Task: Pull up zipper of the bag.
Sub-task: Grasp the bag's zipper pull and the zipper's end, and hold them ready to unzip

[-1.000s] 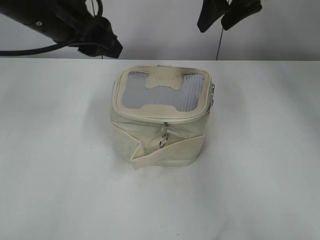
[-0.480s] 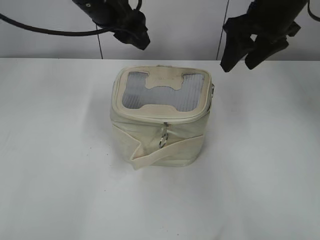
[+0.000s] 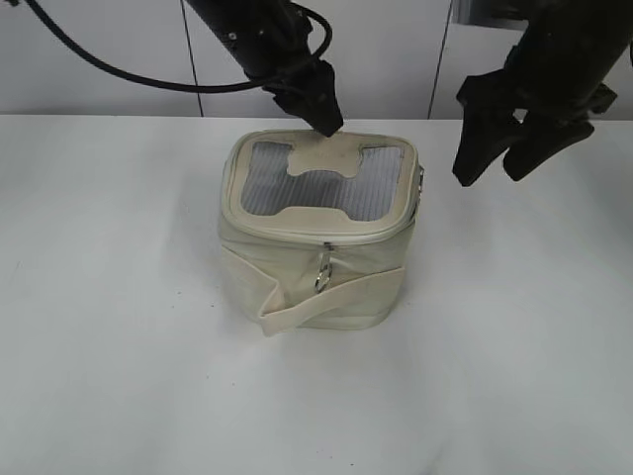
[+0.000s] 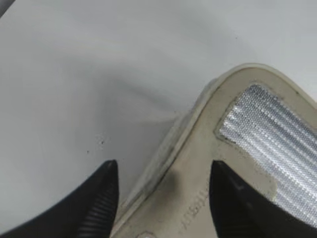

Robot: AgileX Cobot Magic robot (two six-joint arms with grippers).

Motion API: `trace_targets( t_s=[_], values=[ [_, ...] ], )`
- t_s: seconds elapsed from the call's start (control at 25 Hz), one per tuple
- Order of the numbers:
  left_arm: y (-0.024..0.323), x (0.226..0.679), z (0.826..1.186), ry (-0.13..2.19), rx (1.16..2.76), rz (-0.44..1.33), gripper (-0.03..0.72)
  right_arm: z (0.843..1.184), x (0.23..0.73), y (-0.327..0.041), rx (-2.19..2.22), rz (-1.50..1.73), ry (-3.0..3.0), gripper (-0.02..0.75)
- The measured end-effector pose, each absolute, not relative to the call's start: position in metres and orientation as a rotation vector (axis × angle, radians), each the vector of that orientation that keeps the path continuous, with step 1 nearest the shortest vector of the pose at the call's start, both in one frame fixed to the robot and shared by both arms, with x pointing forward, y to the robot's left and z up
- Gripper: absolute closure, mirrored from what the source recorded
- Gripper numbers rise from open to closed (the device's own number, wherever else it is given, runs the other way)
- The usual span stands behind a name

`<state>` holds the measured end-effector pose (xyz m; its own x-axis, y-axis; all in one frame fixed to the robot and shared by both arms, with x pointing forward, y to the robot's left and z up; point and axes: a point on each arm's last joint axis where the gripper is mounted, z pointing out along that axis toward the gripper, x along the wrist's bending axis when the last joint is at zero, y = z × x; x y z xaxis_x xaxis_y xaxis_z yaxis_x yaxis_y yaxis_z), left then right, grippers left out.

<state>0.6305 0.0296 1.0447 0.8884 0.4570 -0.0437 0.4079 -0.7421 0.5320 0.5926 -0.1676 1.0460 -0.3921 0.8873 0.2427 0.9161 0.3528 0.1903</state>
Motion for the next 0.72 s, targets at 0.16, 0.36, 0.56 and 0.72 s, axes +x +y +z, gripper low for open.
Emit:
trace_targets(
  t_s=[0.16, 0.36, 0.56, 0.72],
  values=[
    [0.022, 0.637, 1.041, 0.581, 2.490, 0.094, 0.240, 1.047, 0.590, -0.168, -1.688, -0.449, -2.490, 0.222],
    [0.014, 0.642, 1.032, 0.554, 2.470, 0.047, 0.240, 1.047, 0.589, -0.169, -1.694, -0.449, -2.485, 0.222],
    [0.010, 0.646, 1.013, 0.543, 2.486, -0.003, 0.240, 1.047, 0.589, -0.168, -1.695, -0.449, -2.483, 0.222],
    [0.009, 0.648, 1.004, 0.556, 2.487, -0.040, 0.242, 1.047, 0.589, -0.168, -1.695, -0.449, -2.483, 0.222]
  ],
)
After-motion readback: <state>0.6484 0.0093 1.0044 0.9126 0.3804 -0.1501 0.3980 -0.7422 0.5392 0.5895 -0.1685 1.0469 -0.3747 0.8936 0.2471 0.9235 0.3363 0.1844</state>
